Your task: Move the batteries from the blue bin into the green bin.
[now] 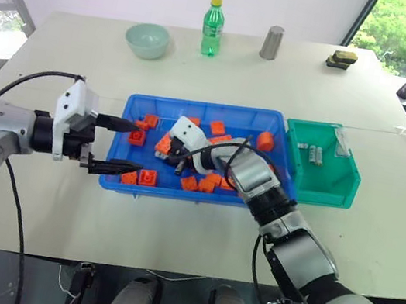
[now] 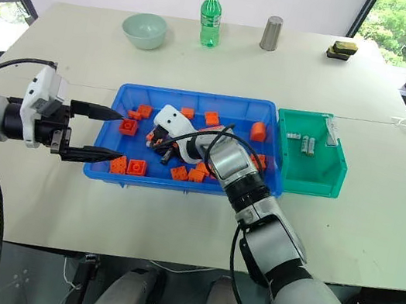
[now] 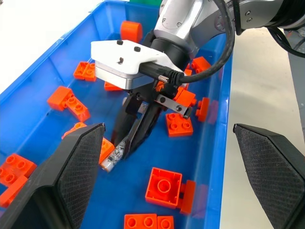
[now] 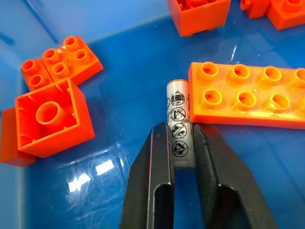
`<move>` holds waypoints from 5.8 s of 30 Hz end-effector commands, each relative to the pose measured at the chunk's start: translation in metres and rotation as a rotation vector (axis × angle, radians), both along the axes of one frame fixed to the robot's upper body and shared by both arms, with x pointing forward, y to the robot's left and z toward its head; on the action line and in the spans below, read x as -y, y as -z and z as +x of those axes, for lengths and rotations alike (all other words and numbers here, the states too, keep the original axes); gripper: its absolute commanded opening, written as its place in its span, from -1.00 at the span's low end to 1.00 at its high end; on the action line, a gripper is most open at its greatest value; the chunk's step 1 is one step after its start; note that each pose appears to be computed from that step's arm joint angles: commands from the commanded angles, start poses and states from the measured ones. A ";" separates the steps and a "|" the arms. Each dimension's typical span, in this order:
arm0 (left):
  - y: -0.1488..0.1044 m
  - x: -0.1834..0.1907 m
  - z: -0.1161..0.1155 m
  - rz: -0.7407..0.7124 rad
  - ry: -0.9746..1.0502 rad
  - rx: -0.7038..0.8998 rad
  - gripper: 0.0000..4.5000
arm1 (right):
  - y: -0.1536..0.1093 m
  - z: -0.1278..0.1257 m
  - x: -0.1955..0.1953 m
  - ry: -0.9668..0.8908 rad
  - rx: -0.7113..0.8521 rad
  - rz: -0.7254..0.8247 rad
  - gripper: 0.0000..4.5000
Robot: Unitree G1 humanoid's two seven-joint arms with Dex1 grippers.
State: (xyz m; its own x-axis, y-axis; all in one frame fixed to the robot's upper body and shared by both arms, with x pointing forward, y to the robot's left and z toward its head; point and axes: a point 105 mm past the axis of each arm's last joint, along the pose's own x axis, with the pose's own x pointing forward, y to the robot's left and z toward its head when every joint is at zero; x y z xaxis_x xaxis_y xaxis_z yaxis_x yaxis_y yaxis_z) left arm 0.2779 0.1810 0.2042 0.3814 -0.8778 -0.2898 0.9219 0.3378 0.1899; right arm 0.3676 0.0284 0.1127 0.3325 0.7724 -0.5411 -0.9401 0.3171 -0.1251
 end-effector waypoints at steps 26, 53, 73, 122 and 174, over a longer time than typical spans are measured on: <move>-0.007 0.043 0.014 -0.107 0.138 0.031 1.00 | -0.106 -0.024 0.261 0.712 0.159 0.077 -0.12; -0.003 0.039 0.002 -0.099 0.085 0.030 1.00 | -0.028 -0.017 0.063 0.387 -0.156 0.160 0.51; -0.005 0.035 0.003 -0.087 0.074 0.049 1.00 | -0.002 -0.009 0.055 0.394 -0.194 0.148 -0.41; -0.002 0.058 0.010 -0.132 0.156 0.034 1.00 | -0.081 -0.002 0.150 0.220 0.157 -0.016 0.97; -0.001 0.054 0.009 -0.132 0.156 0.023 1.00 | -0.116 -0.023 0.272 0.719 0.175 0.104 0.98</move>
